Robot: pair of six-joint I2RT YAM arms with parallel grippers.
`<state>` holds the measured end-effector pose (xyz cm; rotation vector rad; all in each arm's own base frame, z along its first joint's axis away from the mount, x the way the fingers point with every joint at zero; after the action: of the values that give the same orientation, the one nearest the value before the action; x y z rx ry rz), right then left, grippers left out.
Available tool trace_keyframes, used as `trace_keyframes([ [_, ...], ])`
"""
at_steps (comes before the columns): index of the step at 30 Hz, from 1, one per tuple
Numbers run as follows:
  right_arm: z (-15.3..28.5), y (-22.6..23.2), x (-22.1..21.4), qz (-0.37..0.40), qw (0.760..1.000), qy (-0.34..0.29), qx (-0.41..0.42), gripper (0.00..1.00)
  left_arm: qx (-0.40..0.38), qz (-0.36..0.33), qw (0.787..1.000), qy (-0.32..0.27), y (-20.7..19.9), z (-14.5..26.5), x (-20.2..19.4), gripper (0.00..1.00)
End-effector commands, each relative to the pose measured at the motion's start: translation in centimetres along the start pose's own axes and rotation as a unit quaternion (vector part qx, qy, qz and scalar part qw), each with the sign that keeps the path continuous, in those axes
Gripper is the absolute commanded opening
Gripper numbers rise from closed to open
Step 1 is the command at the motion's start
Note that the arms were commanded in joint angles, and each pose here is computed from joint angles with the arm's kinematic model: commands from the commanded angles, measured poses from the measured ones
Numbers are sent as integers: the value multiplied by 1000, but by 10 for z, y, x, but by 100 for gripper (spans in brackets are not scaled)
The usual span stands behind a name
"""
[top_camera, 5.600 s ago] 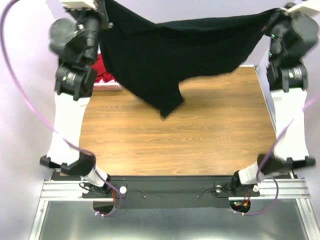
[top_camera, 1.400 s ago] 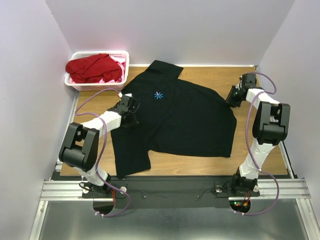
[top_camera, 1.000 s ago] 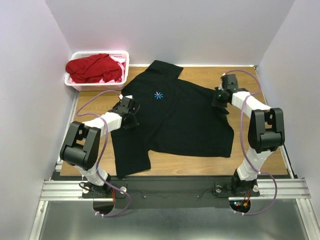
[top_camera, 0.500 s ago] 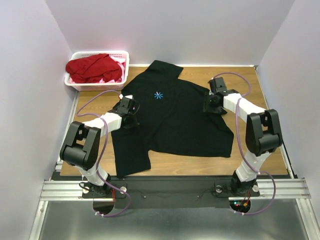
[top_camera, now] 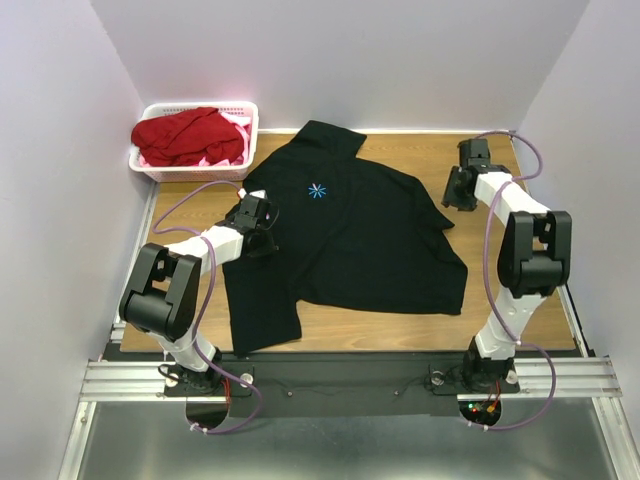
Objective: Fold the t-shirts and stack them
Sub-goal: Flatten the tshirt out
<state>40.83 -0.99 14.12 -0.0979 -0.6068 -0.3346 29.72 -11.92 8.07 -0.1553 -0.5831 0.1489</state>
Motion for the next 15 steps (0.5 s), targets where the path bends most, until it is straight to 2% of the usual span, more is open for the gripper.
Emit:
trace_keyframes([
  [1,-14,5,3,22,1000,5,-7,44,0,-6,1000,15,4,3,-9,24],
  [15,-34,-3,-24,50,997,46,-29,44,1,-2,1000,17,6,3,-10,24],
])
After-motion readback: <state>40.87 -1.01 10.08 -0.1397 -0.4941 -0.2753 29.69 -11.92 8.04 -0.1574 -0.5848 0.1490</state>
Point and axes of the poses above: each gripper's point midway between its finger pads, its own z axis back along the fingers, its own y axis along the line the jaws close on, x = y × z, the point moved 7 cm from there along z, back along the fingers, and after that the axes turned 1 degree about z, right-handed, at the moved point
